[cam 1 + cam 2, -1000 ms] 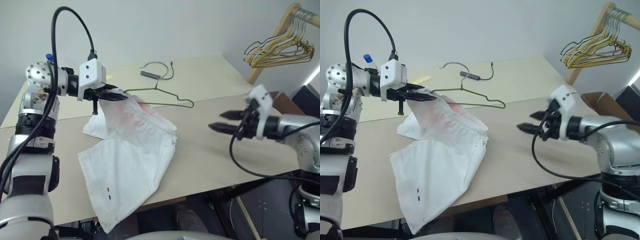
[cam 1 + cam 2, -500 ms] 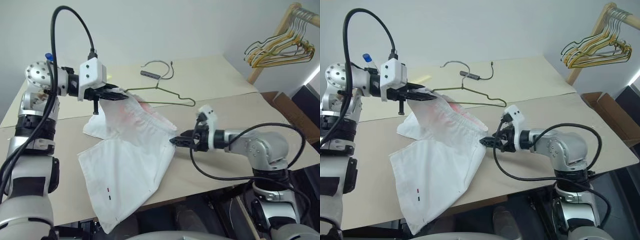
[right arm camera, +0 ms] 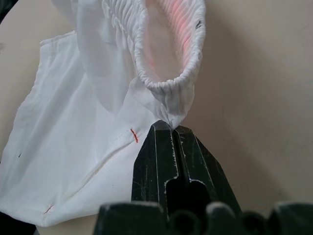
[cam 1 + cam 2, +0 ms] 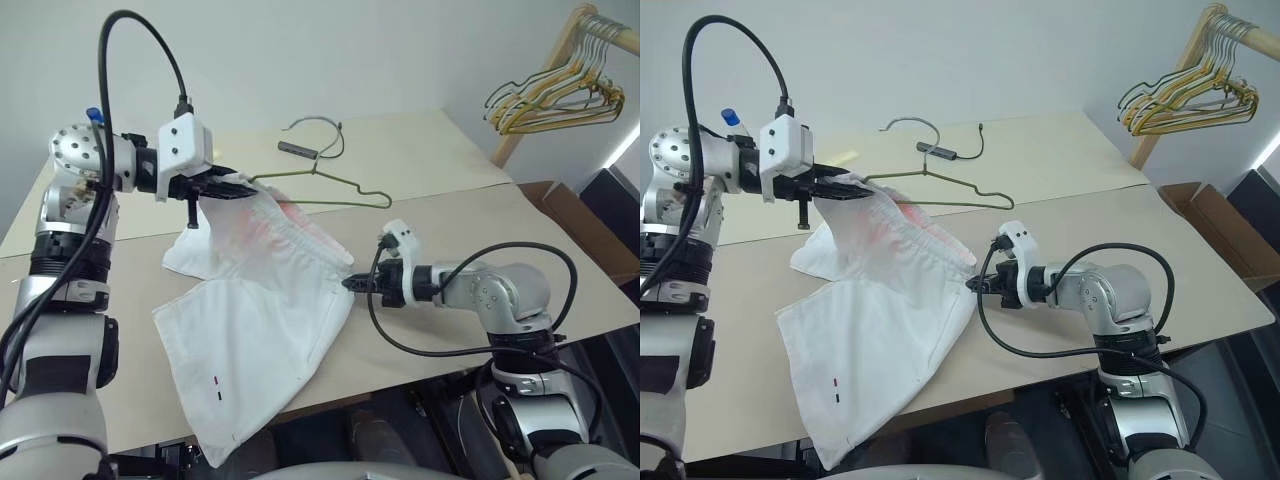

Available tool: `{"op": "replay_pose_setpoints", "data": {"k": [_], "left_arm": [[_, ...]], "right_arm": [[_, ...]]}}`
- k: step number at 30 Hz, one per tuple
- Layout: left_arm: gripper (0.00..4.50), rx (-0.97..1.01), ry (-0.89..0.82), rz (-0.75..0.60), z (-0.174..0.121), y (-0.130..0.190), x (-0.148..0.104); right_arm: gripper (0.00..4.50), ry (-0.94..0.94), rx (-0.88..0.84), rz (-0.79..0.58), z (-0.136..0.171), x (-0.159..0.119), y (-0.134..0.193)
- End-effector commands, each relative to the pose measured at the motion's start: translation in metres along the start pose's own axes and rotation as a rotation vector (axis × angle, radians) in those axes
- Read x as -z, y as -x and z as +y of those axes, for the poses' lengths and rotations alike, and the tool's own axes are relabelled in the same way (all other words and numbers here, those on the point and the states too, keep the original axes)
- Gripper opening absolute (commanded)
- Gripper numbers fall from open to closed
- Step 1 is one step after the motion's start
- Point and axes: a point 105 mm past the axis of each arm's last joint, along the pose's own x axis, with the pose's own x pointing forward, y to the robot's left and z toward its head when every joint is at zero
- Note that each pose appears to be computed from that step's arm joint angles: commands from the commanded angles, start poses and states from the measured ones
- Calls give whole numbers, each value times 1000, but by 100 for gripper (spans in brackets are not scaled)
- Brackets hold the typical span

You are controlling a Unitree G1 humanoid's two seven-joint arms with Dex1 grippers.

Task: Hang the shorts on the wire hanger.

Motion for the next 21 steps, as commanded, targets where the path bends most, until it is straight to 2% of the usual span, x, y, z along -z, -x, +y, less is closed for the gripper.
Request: {"op": "replay_pose_setpoints", "data": {"k": [1, 9, 21], "left_arm": [[6, -45, -21, -80, 7, 13, -17], [6, -4, -9, -153, -4, 25, -21], [6, -12, 8, -117, -12, 26, -9]], "right_arm": [[3, 65, 61, -100, -9, -25, 12], [3, 80, 95, -139, -31, -46, 48], [3, 63, 205, -185, -63, -61, 91]]}}
